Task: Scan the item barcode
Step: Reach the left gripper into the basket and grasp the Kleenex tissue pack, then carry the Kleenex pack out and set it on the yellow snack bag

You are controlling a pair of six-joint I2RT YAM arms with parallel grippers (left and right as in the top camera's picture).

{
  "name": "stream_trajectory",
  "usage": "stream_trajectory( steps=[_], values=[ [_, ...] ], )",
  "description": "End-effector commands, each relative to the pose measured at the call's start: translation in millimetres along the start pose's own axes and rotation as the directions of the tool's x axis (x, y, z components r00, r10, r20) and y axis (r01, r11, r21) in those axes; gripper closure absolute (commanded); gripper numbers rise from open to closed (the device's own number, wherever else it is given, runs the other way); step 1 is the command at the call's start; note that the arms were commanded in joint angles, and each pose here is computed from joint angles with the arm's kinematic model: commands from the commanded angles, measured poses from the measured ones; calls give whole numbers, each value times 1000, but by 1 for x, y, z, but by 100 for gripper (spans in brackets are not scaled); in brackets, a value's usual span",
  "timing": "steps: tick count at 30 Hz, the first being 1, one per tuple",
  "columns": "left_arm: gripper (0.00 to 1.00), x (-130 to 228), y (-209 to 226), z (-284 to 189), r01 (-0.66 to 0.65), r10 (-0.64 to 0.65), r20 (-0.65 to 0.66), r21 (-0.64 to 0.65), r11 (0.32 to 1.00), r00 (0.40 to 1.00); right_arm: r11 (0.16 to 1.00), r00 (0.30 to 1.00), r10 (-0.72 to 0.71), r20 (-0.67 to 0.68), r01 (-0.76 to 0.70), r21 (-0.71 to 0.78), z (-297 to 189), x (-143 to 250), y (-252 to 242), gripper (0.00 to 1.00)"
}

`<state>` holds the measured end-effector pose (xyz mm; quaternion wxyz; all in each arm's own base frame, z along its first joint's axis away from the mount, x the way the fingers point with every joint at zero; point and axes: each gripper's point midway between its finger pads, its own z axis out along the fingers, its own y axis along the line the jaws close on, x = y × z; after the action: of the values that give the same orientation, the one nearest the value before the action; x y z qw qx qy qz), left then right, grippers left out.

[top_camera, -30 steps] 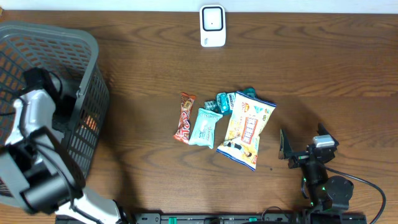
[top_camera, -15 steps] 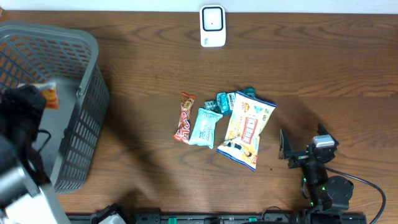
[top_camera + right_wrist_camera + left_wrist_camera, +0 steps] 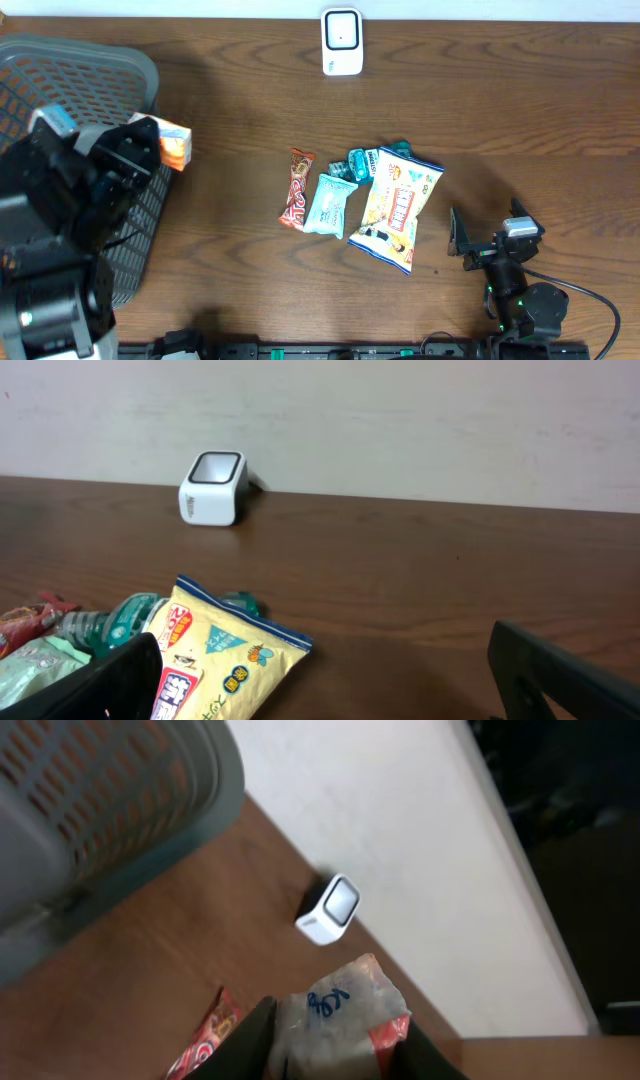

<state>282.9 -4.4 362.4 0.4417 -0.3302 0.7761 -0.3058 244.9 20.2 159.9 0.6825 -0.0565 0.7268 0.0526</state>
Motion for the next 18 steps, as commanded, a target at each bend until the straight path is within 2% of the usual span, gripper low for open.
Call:
stream_trajectory(
  steps=[1,5,9,12,14,18],
  values=[
    [77,30,3,28,-23,19,-132,-32,999,991,1000,1000,-14,-4,14,0,0,1,0,1],
    [77,95,14,76,-93,54,-360,-94,991,932,1000,1000,-14,-4,14,0,0,1,0,1],
    [77,151,30,108,-203,95,-503,-163,966,859,1000,1000,-14,-4,14,0,0,1,0,1],
    [77,216,47,132,-316,112,-631,-221,923,768,1000,1000,-14,-4,14,0,0,1,0,1],
    [77,253,53,144,-372,127,-686,-222,901,716,1000,1000,-14,-4,14,0,0,1,0,1],
    [77,304,60,157,-441,158,-749,-195,876,644,1000,1000,-14,-4,14,0,0,1,0,1]
  ],
)
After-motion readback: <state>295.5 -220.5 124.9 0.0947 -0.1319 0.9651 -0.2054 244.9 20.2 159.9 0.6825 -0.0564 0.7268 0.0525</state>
